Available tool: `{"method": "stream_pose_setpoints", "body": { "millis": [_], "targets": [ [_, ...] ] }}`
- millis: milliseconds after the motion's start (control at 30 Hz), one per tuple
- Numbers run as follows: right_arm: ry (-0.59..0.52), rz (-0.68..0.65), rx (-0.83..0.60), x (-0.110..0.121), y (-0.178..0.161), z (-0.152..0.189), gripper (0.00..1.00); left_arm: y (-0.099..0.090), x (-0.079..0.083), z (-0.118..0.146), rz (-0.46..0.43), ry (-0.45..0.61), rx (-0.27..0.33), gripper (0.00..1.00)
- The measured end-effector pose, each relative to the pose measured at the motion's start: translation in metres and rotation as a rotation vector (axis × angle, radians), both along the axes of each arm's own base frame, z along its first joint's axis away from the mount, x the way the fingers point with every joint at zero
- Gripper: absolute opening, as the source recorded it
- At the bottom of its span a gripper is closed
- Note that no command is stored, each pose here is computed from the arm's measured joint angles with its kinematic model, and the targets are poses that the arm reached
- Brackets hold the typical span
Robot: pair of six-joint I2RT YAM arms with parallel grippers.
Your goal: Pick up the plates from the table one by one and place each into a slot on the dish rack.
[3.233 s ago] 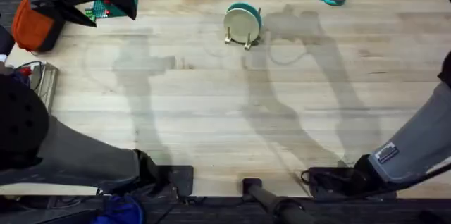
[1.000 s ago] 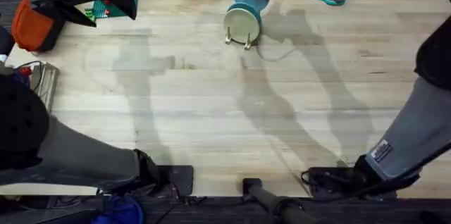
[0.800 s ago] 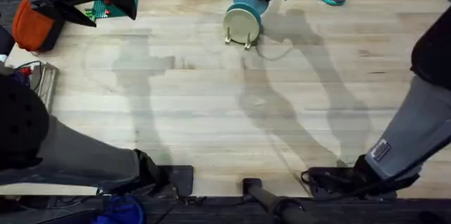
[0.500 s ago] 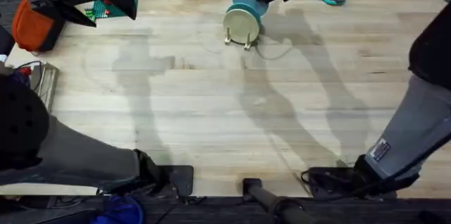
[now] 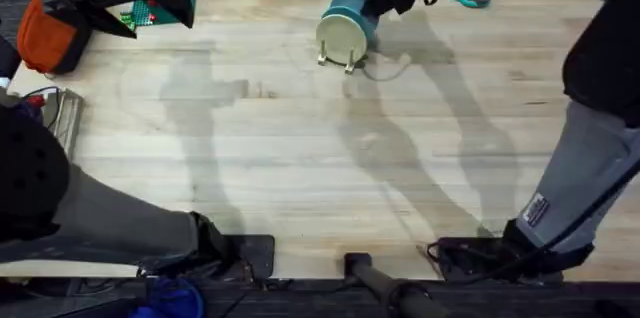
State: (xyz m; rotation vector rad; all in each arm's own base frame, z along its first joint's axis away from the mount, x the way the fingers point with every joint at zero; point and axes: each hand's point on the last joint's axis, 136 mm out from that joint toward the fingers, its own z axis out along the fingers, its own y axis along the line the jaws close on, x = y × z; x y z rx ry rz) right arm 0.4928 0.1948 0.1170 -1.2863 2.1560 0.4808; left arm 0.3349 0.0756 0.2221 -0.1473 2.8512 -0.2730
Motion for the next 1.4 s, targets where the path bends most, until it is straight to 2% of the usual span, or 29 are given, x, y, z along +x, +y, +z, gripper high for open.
{"method": "stream_pose_setpoints", "body": {
  "millis": [367,967,1400],
  "targets": [
    [0.006,0.000,-0.002,-0.0005,-0.0001,-0.0019,0.031,0.0000,0.0000,0.0001,0.000,0.000,0.000,0.993],
    [0.010,0.001,-0.002,-0.0014,-0.0001,-0.0025,0.288,0.0000,0.0000,0.0000,0.000,0.000,0.000,0.993],
    [0.009,0.000,-0.002,-0.0011,-0.0002,-0.0023,0.314,0.0001,0.0000,0.0000,0.000,0.000,0.000,0.993]
  ]
}}
